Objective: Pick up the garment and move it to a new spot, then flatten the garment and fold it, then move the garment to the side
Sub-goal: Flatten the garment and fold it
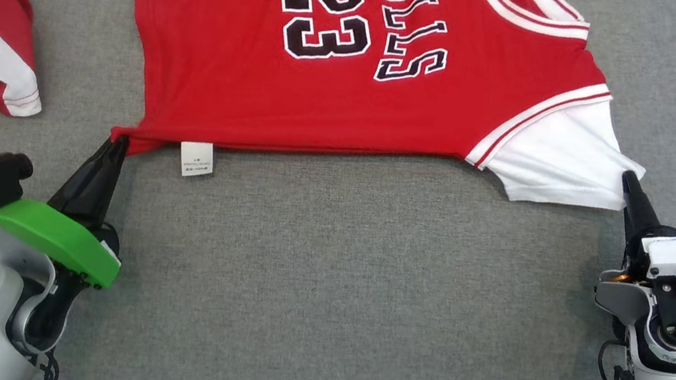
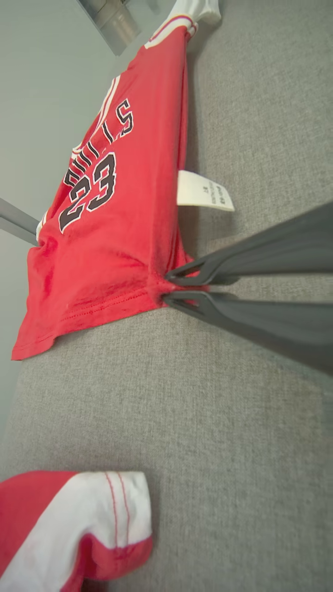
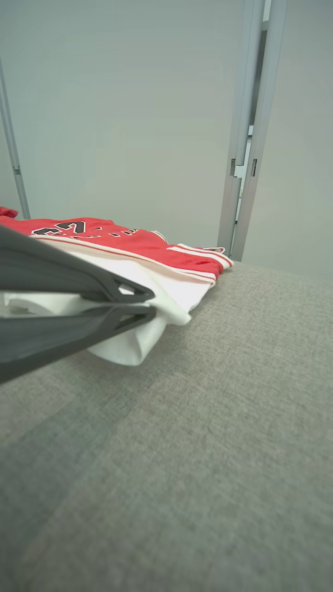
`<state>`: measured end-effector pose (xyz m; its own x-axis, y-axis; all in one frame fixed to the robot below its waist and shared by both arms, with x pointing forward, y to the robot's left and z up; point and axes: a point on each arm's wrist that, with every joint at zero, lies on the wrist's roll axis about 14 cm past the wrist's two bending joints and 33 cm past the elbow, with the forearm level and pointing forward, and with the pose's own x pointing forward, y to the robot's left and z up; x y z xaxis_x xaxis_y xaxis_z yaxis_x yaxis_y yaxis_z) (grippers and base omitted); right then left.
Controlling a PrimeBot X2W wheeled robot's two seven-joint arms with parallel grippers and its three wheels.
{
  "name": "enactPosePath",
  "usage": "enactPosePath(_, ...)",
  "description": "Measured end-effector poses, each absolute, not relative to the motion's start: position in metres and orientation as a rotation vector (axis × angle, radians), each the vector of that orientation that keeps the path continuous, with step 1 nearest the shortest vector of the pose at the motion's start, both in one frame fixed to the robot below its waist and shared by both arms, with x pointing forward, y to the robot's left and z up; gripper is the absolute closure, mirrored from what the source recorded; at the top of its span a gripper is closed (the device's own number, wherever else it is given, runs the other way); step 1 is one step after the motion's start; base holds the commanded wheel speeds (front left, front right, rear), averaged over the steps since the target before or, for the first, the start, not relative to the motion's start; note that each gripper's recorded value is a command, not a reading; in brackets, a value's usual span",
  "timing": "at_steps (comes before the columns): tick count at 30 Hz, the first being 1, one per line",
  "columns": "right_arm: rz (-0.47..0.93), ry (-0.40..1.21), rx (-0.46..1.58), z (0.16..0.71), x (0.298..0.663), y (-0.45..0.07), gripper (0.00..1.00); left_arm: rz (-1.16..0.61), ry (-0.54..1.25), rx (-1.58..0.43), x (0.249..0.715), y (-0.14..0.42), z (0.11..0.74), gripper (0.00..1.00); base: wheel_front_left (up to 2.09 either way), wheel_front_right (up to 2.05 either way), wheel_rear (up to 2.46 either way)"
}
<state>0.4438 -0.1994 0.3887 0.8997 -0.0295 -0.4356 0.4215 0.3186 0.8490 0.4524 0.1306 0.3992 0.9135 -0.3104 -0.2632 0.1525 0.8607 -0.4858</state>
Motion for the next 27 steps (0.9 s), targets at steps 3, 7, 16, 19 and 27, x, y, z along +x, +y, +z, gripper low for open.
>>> enactPosePath(3, -0.306, 0.354, 1.215, 0.393, 0.435, -0.204, 1.0, -0.276, 0.315, -0.474, 0.448, 0.125, 0.407, 1.0, 0.0, 0.0, 0.0)
enactPosePath(7, -0.317, 0.385, 1.177, 0.387, 0.406, -0.208, 1.0, -0.314, 0.293, -0.4, 0.435, 0.126, 0.415, 1.0, 0.0, 0.0, 0.0)
enactPosePath(16, -0.402, 0.488, 1.184, 0.365, 0.322, -0.218, 1.0, -0.33, 0.531, -0.415, 0.332, 0.116, 0.368, 1.0, 0.0, 0.0, 0.0)
enactPosePath(19, -0.449, 0.53, 1.171, 0.356, 0.289, -0.225, 1.0, -0.322, 0.583, -0.448, 0.307, 0.112, 0.362, 1.0, 0.0, 0.0, 0.0)
enactPosePath(27, -0.461, 0.587, 1.166, 0.348, 0.267, -0.222, 1.0, -0.289, 0.585, -0.495, 0.299, 0.111, 0.364, 1.0, 0.0, 0.0, 0.0)
